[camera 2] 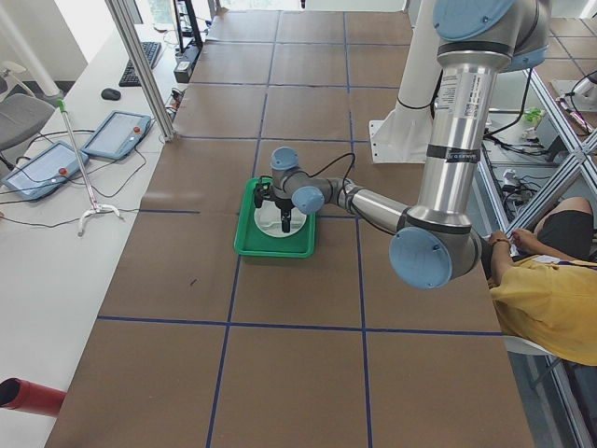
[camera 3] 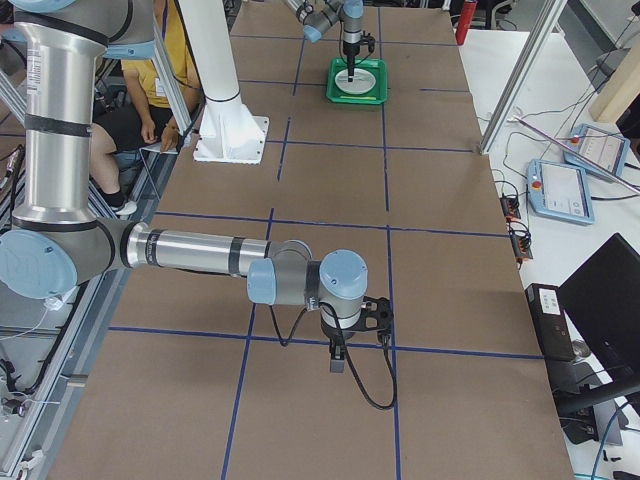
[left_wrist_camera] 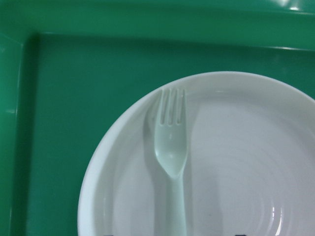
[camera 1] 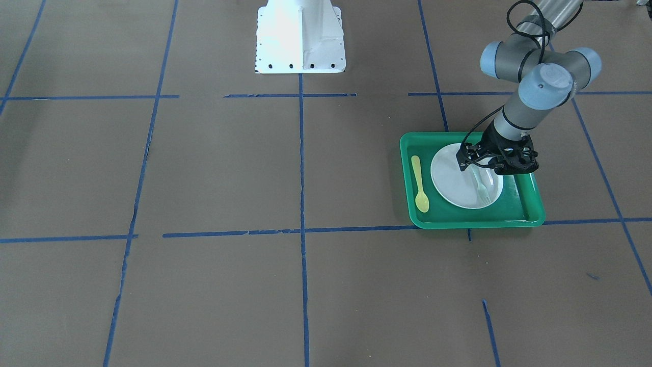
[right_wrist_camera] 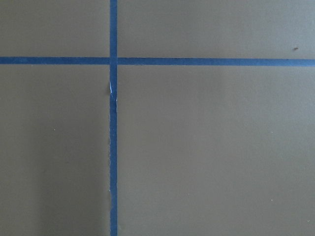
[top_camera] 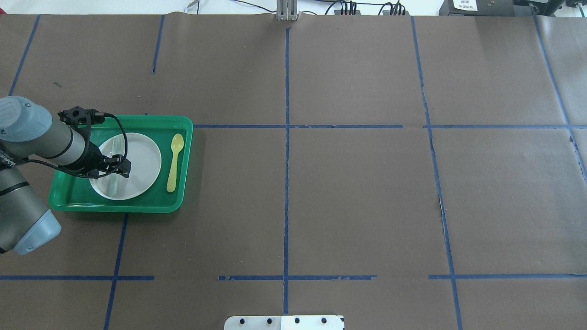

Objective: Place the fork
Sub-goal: 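Reach the left gripper down to the white fork on the plate, then close the left gripper on the white fork's handle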

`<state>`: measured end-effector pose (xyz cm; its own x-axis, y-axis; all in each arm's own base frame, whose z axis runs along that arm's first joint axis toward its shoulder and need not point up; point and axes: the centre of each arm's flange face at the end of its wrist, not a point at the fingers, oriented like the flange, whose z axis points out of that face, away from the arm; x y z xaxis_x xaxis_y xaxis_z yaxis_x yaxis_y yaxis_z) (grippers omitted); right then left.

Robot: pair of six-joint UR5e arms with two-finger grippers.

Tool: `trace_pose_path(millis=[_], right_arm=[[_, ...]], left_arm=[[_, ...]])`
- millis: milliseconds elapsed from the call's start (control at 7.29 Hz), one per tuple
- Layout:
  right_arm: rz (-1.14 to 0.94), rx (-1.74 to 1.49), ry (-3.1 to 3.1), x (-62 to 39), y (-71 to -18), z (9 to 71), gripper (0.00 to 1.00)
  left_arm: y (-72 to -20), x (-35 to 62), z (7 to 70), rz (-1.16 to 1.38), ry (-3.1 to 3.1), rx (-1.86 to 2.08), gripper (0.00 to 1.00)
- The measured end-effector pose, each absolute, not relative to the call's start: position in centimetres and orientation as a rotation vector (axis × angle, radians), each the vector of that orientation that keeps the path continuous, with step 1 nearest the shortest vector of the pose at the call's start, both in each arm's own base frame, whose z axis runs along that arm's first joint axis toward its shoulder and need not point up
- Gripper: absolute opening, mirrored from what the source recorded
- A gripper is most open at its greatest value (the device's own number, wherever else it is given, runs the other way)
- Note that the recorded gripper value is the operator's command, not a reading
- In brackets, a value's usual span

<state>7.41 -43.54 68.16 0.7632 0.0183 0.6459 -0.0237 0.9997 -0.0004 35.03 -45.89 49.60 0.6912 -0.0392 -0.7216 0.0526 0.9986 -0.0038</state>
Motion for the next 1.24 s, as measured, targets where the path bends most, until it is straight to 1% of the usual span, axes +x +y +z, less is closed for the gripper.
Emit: trace_pose_path(millis=[275,412,549,961,1235], right_arm=[[0.023,0.008,-0.702,7.4,-43.5,68.2,1.00],[0.023,0.008,-0.702,7.4,-43.5,68.2,1.00],[0.023,0.008,-0.702,7.4,-43.5,68.2,1.00],[0.022,0.009,-0.701,7.4,-43.5,68.2,1.00],[0.022,0.008,-0.702,7.4,-43.5,68.2,1.00]], left_arm=[[-45.8,35.2,49.6,-0.045,0.808,0.015,0.13],[-45.7,35.2,49.5,-0.043,0.809,0.013,0.04],[-45.7,35.2,49.5,-0.042,0.810,0.010,0.00],[-45.6,34.5,48.8,-0.042,0.821,0.019,0.00],[-45.8,32.3,47.4,-0.012,0.873,0.014,0.00]])
